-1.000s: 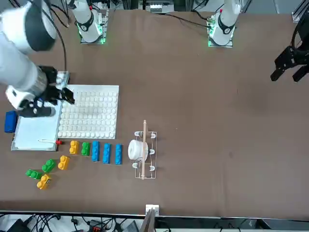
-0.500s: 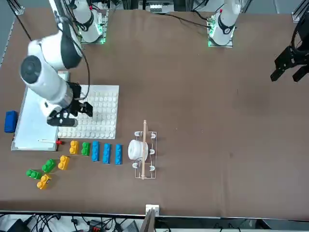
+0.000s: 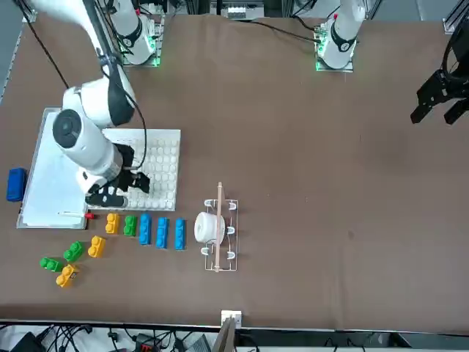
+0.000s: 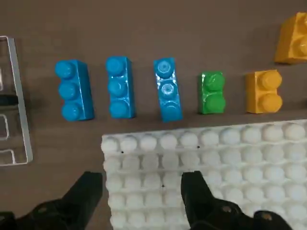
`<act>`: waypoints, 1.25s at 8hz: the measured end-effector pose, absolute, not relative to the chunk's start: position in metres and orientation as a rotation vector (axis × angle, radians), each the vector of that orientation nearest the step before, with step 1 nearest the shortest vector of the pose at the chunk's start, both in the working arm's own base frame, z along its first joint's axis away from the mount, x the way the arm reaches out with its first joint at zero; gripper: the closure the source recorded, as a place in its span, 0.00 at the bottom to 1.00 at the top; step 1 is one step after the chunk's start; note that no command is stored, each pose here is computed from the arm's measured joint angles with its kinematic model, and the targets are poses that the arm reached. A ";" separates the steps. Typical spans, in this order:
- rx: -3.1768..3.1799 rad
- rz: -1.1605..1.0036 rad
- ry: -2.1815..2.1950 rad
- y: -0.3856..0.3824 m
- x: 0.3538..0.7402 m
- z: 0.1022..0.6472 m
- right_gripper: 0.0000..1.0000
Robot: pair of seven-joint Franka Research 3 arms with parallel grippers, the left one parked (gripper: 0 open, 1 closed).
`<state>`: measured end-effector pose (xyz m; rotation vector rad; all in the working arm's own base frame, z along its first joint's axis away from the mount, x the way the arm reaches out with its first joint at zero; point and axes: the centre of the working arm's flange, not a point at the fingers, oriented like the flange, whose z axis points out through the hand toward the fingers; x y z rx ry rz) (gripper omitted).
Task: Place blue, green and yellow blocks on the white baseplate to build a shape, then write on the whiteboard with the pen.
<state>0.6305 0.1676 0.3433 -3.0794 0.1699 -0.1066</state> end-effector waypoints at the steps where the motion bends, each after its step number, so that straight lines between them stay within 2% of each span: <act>1: -3.066 -0.127 0.197 0.180 0.633 0.325 0.00; 4: -3.052 -0.203 0.187 0.191 0.644 0.291 0.00; 7: -3.079 -0.316 0.112 0.193 0.675 0.295 0.00; 10: -3.077 -0.315 0.111 0.195 0.693 0.274 0.00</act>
